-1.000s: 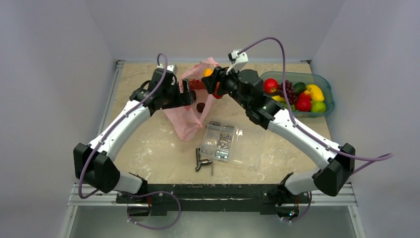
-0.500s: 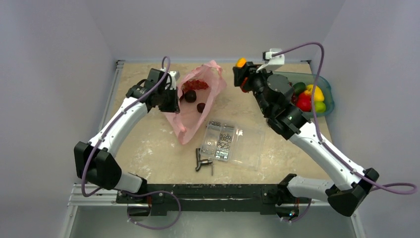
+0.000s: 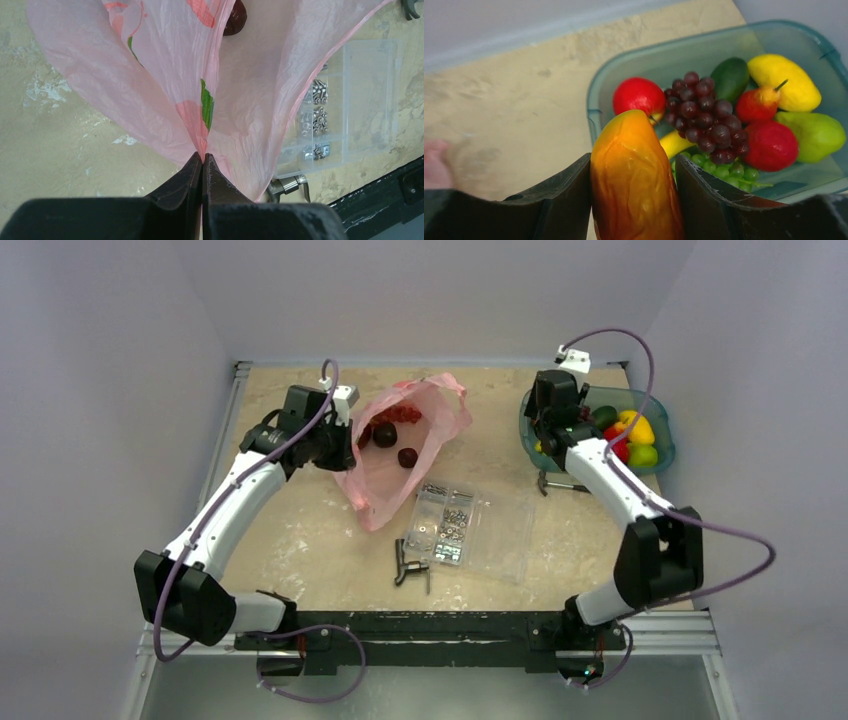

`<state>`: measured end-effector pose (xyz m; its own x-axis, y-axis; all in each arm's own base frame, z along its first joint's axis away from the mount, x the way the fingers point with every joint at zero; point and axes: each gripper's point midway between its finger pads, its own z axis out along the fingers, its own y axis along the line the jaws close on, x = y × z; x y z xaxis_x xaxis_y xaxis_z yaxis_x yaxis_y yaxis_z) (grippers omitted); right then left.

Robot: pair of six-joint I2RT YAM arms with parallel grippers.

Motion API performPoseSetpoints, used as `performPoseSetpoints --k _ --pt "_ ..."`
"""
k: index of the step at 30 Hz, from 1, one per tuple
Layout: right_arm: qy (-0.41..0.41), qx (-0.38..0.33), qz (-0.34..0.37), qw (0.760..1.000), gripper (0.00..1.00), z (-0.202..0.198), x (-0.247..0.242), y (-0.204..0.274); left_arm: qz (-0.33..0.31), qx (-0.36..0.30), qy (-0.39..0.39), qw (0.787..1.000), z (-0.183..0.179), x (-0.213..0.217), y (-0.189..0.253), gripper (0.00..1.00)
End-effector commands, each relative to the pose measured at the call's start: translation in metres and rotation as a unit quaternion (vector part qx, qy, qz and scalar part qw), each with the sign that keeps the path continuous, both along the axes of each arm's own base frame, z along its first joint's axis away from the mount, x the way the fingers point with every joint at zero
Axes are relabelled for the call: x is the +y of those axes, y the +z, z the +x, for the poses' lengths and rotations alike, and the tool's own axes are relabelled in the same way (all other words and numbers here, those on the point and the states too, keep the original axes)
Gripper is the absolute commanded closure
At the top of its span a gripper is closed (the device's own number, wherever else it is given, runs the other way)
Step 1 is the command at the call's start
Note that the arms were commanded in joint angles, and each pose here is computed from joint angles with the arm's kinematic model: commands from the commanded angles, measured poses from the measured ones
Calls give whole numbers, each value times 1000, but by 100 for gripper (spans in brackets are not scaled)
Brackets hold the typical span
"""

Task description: Take the fake fruits out of the plastic bag

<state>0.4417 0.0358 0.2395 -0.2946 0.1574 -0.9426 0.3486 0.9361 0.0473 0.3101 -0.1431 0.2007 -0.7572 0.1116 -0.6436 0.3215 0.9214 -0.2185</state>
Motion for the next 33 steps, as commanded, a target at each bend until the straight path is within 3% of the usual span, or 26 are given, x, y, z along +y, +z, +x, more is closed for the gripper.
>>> performPoseSetpoints --k 1,6,9,18,23,29,33 --pt "-12 73 -47 996 100 10 -14 -50 -6 -29 -12 999 1 0 10 100" --pt "-17 121 -78 990 100 18 -18 -89 4 -23 -9 1000 1 3 7 100" --pt "-38 137 -92 986 92 17 -27 -102 11 -26 -6 1000 1 6 8 100" --pt "-36 154 -88 984 42 18 -27 -113 6 -46 -9 999 0 6 15 100" --pt "-29 145 -82 986 22 15 -26 -95 0 -46 -12 999 -1 4 16 100" --pt "-15 137 -72 988 16 10 -21 -79 -13 -43 -21 999 -3 -1 16 100" --pt "54 117 -15 992 15 5 10 -63 -17 -41 -25 999 -3 -4 17 100"
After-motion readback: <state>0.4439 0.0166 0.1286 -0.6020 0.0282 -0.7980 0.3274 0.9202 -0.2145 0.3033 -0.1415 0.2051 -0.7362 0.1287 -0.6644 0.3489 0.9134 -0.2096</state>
